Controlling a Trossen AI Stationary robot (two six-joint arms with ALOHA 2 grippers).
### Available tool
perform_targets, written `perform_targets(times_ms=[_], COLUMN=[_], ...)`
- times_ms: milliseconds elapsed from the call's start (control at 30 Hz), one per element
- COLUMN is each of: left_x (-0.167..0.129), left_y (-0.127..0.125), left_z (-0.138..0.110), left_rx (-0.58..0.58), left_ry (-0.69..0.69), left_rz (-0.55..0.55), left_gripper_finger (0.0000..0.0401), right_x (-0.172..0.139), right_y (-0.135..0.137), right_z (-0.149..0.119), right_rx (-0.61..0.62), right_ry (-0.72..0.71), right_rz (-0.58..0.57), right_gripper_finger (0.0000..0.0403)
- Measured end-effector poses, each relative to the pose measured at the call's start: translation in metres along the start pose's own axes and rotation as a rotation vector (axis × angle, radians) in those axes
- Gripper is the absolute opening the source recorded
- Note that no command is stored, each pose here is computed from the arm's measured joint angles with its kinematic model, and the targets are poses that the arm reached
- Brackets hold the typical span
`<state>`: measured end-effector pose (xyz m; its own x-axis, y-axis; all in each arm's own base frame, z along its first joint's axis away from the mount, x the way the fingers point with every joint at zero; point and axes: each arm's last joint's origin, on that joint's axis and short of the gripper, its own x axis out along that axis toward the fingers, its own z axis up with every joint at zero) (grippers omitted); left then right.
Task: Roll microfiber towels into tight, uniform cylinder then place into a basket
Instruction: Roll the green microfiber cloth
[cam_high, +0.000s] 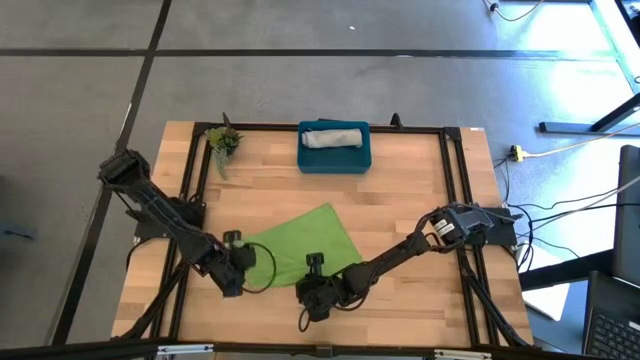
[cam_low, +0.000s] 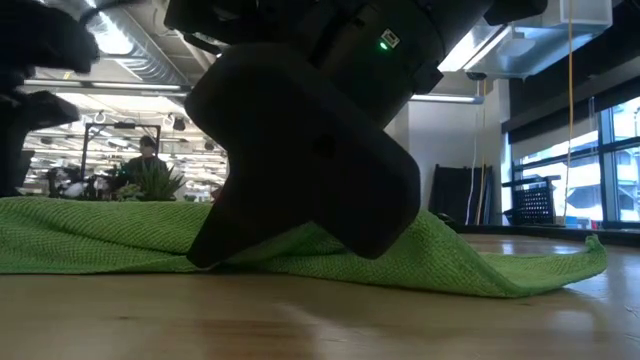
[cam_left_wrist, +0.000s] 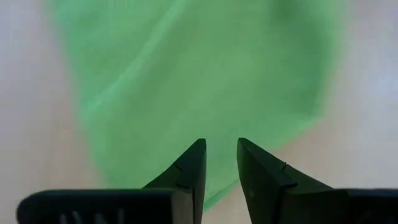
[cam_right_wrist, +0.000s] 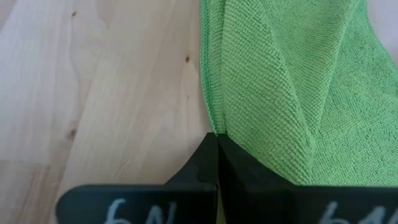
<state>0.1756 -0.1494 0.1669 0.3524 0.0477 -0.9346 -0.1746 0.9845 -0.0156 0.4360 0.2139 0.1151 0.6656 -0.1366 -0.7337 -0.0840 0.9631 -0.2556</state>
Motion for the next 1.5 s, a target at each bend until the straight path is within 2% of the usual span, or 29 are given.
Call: perform_targets(times_ms=[200,467,733,900,1000,1100,1233,1367,1500], left_x=[0.002,0.016,0.027,0.028,0.028,0.028,0.027,0.019,0.005], left_y=[0.020,0.036,0.045,0.044,0.043,0.043,0.043,0.034,0.023], left_z=[-0.008,-0.015,-0.021,-0.021,-0.022,-0.022,-0.021,-0.016,-0.004], left_rx=[-0.318,-0.455,-0.481,-0.431,-0.402,-0.375,-0.351,-0.310,-0.252], left_ry=[0.137,0.214,0.239,0.245,0.250,0.258,0.261,0.276,0.219], left_rz=[0.181,0.213,0.199,0.173,0.164,0.160,0.152,0.114,0.085], left_gripper_finger=[0.0082,0.0082,0.0082,0.0079,0.0057,0.0015,0.0004,0.0001,0.0000], right_x=[0.000,-0.001,-0.001,-0.001,-0.001,-0.001,-0.001,-0.014,-0.035], right_y=[0.000,0.000,0.000,0.000,0.000,0.000,0.000,-0.004,-0.007], right_z=[0.001,0.002,0.002,0.002,0.002,0.002,0.002,0.018,0.039], right_rx=[0.001,0.004,0.005,0.005,0.005,0.005,0.001,-0.024,-0.035], right_ry=[-0.003,-0.009,-0.010,-0.010,-0.010,-0.010,-0.004,0.058,0.089], right_rz=[0.001,0.003,0.003,0.003,0.003,0.003,0.002,-0.009,-0.048], right_gripper_finger=[0.0000,0.0000,0.0000,0.0000,0.0000,0.0000,0.0000,0.0000,0.0000])
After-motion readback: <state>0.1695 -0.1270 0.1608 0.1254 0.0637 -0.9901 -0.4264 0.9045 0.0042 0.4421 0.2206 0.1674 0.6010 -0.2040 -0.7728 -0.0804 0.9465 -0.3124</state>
